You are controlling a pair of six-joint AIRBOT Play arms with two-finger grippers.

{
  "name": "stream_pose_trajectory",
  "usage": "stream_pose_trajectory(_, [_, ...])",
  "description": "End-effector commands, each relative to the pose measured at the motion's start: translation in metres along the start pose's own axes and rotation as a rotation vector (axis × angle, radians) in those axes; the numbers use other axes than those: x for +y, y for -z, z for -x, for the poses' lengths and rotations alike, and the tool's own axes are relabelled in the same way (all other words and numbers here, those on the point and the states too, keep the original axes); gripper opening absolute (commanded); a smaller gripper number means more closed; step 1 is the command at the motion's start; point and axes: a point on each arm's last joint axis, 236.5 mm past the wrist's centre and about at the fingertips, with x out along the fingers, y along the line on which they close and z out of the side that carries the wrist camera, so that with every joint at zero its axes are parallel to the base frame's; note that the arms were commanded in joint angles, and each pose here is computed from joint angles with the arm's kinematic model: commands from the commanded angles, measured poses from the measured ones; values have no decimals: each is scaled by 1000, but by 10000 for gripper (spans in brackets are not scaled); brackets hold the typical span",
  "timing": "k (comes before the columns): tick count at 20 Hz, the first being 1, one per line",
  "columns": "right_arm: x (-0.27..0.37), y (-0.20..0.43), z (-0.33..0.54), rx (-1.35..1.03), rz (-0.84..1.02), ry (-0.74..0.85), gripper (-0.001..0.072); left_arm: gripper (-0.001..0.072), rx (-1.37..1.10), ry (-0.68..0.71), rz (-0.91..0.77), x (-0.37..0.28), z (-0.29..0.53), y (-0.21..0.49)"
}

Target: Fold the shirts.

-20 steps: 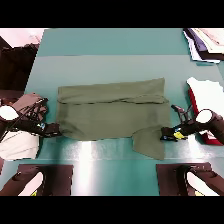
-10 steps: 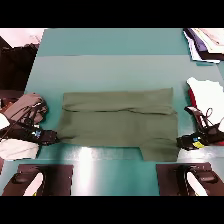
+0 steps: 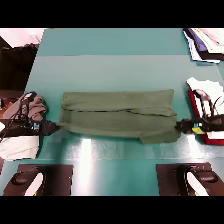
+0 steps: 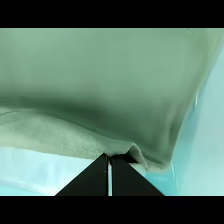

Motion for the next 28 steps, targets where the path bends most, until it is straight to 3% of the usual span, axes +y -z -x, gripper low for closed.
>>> stream_pose_trajectory(1, [4, -56, -2, -64, 9, -15, 20, 25, -165, -16, 56, 6, 1, -41])
stream_pose_trajectory(16, [-7, -166, -62, -36, -23, -13, 25, 29, -219, -74, 166, 50, -74, -144])
stream_pose_trajectory(17, [-8, -169, -65, -33, -24, -13, 38, 205, -212, -76, 169, 51, -78, -148])
stream_pose_trajectory(18, [-8, -173, -67, -30, -25, -15, 214, 554, -211, -74, 170, 51, -79, -152])
stream_pose_trajectory(19, [-3, -176, -67, -20, -35, -39, 366, 720, -211, -71, 168, 50, -79, -156])
stream_pose_trajectory(25, [-19, -164, -35, 68, -87, -208, 368, 714, -106, -17, 120, 20, -53, -157])
stream_pose_trajectory(26, [-29, -155, -34, 89, -117, -237, 373, 648, -77, -12, 119, 18, -53, -151])
stream_pose_trajectory(28, [-51, -141, -40, 104, -215, -285, 624, 126, -37, -7, 108, 16, -53, -142])
